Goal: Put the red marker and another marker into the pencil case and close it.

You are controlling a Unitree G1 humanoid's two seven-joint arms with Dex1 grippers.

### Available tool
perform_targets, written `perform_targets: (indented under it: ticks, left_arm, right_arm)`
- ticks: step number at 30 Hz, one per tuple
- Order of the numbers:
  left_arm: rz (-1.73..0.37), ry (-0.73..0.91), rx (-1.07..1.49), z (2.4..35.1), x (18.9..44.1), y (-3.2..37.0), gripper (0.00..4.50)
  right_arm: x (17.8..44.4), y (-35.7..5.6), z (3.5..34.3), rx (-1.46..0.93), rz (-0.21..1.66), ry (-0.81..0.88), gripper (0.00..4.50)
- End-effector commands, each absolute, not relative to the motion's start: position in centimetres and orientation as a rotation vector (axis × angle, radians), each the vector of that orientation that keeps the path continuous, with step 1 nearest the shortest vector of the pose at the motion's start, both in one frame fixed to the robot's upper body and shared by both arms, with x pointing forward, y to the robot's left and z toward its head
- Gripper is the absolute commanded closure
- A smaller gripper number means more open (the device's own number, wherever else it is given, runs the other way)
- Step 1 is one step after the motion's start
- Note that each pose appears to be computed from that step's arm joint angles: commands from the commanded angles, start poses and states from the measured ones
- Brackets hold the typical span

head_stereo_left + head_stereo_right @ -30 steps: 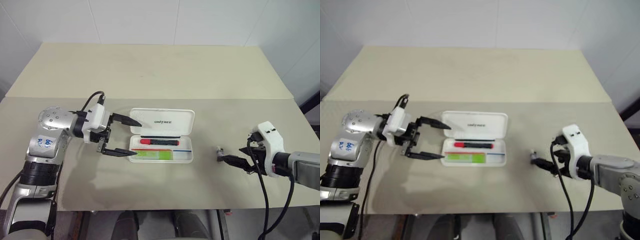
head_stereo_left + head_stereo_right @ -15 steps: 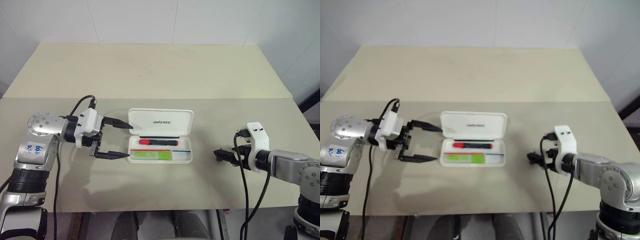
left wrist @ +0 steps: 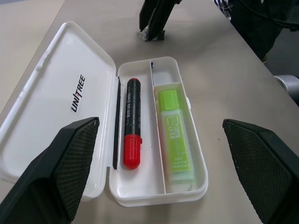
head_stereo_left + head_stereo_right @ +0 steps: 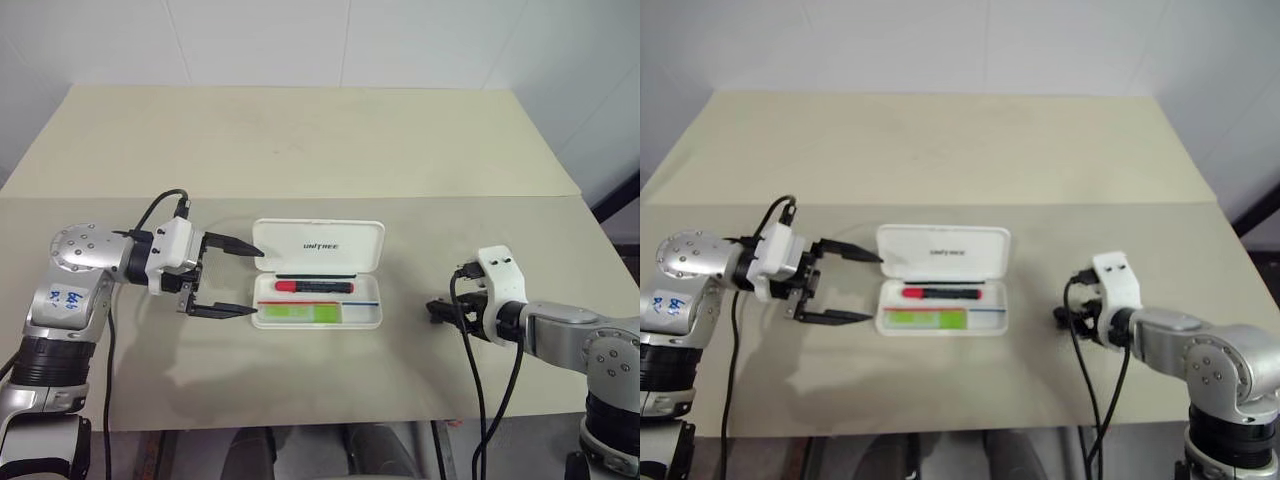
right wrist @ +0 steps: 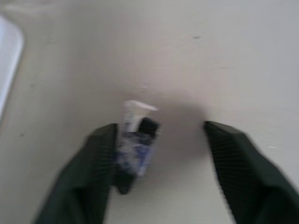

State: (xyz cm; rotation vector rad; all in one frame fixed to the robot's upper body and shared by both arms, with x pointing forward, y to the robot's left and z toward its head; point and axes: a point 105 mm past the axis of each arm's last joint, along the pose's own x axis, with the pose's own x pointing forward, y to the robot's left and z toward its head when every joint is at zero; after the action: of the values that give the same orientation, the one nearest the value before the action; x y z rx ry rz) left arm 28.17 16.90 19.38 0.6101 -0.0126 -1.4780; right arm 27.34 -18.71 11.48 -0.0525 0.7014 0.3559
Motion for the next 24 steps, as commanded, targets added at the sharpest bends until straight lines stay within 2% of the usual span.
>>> perform_targets:
  ticks: [1, 3, 6, 8, 12, 15, 20, 24]
  left_arm:
    - [-1.452, -0.055, 0.648, 20.6, 28.2, 17.4, 0.0]
    - [-1.453, -0.057, 0.649, 20.6, 28.2, 17.3, 0.0]
    - [-1.456, -0.061, 0.651, 20.6, 28.2, 17.2, 0.0]
    - [-1.456, -0.063, 0.652, 20.6, 28.2, 17.2, 0.0]
    - [-1.456, -0.066, 0.656, 20.6, 28.4, 17.2, 0.0]
    - [-1.46, -0.068, 0.656, 20.5, 28.2, 17.3, 0.0]
    - [-1.471, -0.059, 0.645, 20.2, 27.8, 17.4, 0.0]
    - [-1.465, -0.045, 0.637, 19.9, 27.7, 17.6, 0.0]
  right_arm:
    - [26.1, -17.4, 10.5, -0.081, 0.439, 0.76, 2.65]
    - [26.1, -17.2, 10.5, -0.089, 0.45, 0.764, 3.34]
    - [26.0, -17.1, 10.5, -0.102, 0.458, 0.764, 4.11]
    - [26.3, -17.2, 11.1, -0.124, 0.467, 0.75, 4.12]
    - [27.2, -17.0, 13.8, -0.245, 0.567, 0.619, 4.12]
    - [27.3, -16.3, 15.8, -0.39, 0.776, 0.509, 4.12]
    - [26.9, -14.0, 17.7, -0.5, 1.068, 0.356, 4.12]
    - [26.5, -12.2, 17.9, -0.555, 1.235, 0.3, 4.12]
